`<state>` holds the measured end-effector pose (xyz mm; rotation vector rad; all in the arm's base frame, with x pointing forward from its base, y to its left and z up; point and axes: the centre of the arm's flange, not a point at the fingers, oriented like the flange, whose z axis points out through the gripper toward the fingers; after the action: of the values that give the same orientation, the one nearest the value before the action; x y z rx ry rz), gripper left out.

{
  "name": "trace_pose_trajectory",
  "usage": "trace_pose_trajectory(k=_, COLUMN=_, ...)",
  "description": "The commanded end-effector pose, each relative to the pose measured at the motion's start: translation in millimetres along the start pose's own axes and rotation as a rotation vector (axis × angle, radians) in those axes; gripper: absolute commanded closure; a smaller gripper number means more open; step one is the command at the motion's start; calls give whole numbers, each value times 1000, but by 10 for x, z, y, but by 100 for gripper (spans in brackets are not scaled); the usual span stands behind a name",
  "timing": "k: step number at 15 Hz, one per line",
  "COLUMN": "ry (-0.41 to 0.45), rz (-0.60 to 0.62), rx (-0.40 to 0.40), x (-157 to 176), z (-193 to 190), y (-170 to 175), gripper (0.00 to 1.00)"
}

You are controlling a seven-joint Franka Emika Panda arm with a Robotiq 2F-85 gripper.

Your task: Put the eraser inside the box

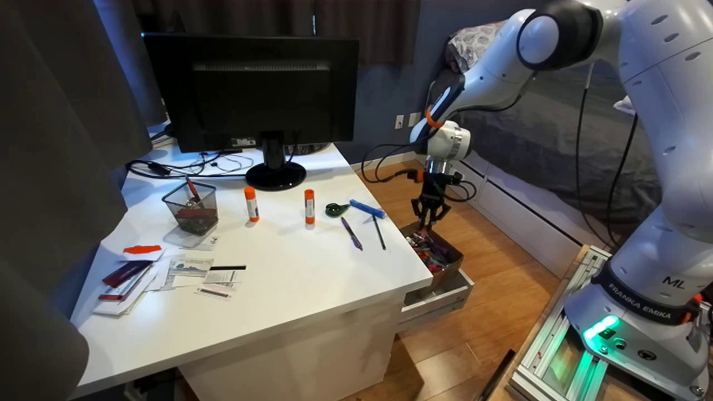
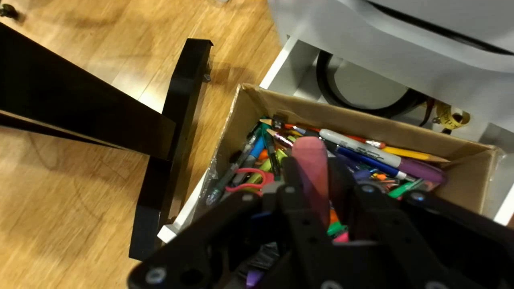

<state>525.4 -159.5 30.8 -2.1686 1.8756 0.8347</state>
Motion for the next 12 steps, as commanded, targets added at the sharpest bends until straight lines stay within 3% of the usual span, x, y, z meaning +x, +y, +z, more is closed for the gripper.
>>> trace_pose_trajectory(k=1, ry=-22, rz=-5, rx=50, x=305, z=121, y=-275, gripper=94)
trace_pose_trajectory(k=12, ry=-19, rz=3, rx=3, x=686, z=638, y=-484, gripper=94)
